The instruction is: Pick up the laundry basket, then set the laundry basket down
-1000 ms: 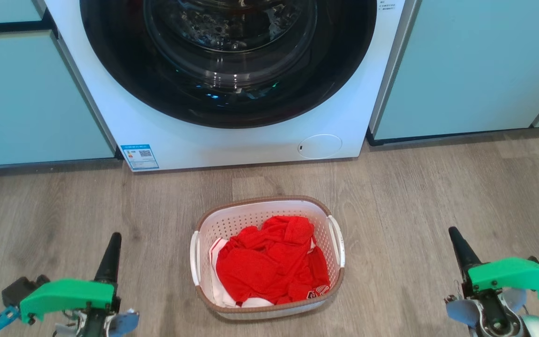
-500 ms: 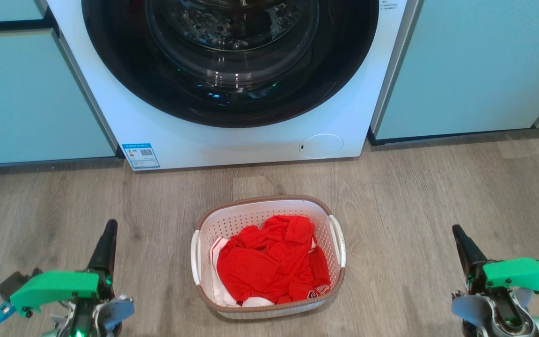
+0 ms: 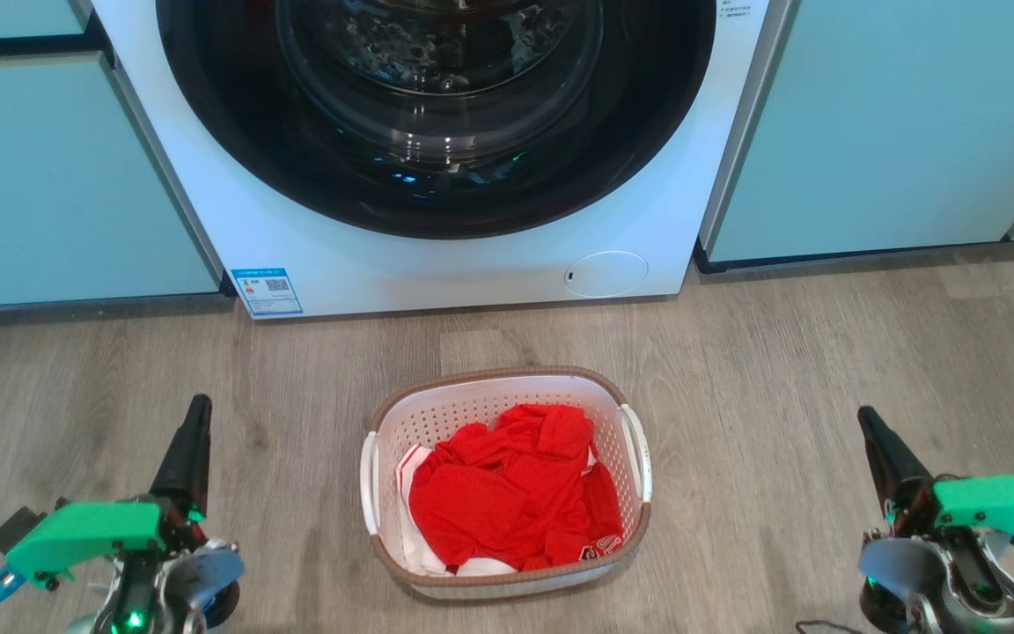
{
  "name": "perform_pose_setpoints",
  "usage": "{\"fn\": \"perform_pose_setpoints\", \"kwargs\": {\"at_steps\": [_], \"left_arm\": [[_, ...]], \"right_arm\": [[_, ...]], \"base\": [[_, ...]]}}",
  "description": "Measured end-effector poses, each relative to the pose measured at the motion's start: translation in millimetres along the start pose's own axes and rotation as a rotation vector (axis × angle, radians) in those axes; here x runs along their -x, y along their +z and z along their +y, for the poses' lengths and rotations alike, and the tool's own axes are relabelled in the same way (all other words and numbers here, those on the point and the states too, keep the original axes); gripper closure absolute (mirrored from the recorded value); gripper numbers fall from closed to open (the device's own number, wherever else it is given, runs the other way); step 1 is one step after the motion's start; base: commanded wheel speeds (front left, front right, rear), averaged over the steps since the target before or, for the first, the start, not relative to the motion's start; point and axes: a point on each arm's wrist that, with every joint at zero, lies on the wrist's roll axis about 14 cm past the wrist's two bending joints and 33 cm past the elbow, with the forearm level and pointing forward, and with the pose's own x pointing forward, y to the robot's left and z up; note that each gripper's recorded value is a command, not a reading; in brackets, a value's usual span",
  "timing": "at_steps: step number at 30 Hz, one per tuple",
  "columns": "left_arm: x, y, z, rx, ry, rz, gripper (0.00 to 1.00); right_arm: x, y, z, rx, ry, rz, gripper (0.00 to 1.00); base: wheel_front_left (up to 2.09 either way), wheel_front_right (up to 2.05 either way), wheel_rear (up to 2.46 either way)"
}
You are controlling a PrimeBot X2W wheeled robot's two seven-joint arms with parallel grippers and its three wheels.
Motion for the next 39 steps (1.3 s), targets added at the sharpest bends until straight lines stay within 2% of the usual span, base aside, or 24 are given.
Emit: {"fn": "perform_pose_setpoints", "kwargs": {"at_steps": [39], "left_arm": [[-0.4,0.6,-0.8,0.001,-0.002,0.000,1.00]], "right_arm": [[-0.7,1.7,2.5,-0.002,0.007,-0.001,1.00]], "base": [[0.00,0.00,0.00]]}}
